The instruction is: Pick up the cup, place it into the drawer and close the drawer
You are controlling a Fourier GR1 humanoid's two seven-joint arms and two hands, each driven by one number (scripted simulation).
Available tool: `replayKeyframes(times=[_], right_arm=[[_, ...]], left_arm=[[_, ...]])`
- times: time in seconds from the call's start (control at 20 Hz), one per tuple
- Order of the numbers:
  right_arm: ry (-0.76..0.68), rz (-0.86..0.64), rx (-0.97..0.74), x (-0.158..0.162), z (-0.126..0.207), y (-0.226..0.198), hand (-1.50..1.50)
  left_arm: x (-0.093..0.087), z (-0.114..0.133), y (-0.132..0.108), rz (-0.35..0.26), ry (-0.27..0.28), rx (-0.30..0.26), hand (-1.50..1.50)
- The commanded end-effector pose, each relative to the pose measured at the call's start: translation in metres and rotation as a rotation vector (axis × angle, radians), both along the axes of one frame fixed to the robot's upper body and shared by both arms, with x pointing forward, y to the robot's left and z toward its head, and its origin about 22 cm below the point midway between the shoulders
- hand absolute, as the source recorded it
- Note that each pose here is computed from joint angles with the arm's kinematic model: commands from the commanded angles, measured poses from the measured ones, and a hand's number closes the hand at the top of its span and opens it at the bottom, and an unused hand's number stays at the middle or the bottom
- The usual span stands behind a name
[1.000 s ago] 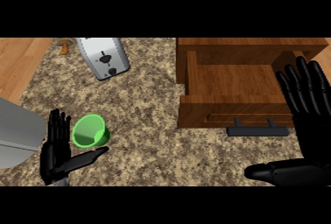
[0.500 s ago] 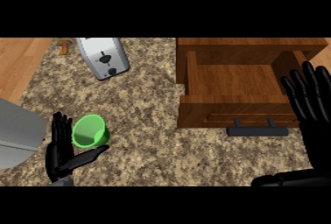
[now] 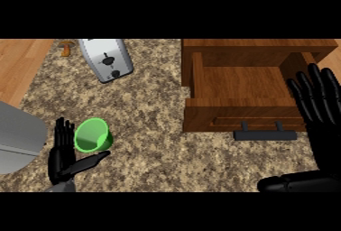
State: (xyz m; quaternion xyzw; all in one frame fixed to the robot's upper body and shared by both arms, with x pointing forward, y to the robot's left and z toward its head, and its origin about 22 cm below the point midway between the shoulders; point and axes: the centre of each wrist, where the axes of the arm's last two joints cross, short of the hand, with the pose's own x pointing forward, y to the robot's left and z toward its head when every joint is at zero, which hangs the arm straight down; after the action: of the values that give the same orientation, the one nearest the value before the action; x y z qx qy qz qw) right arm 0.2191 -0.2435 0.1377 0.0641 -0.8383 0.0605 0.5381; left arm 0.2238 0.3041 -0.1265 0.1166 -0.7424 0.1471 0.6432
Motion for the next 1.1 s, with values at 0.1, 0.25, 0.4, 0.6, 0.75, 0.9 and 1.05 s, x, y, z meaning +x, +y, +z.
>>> replayKeyframes(times=[0.1, 0.25, 0.4, 0.6, 0.75, 0.9, 1.05], right_arm=[[-0.027, 0.013, 0.017, -0.005, 0.015, 0.003, -1.5], [-0.018, -0.007, 0.023, 0.007, 0.002, 0.002, -1.5], [0.001, 0.01, 0.009, -0.003, -0.012, 0.002, -1.5], [-0.015, 0.018, 0.013, 0.0, 0.007, 0.005, -1.5], [-0.006, 0.006, 0.01, 0.011, 0.022, 0.002, -1.5], [-0.006, 0.007, 0.006, 0.005, 0.0, -0.009, -1.5], [0.0, -0.001, -0.005, 0.004, 0.026, 0.018, -1.5]], left_arm=[[0.018, -0.015, -0.024, -0.024, -0.022, -0.011, -1.5], [0.012, -0.004, -0.015, -0.027, -0.014, -0.028, -1.5], [0.013, -0.011, -0.016, -0.02, -0.038, -0.055, -1.5], [0.02, -0.019, -0.008, -0.018, -0.051, -0.089, -1.5], [0.023, -0.024, -0.015, -0.034, -0.053, -0.118, -1.5], [0.014, -0.023, -0.008, -0.087, -0.079, -0.16, -1.5], [0.02, -0.027, -0.027, -0.151, -0.091, -0.211, -1.5]])
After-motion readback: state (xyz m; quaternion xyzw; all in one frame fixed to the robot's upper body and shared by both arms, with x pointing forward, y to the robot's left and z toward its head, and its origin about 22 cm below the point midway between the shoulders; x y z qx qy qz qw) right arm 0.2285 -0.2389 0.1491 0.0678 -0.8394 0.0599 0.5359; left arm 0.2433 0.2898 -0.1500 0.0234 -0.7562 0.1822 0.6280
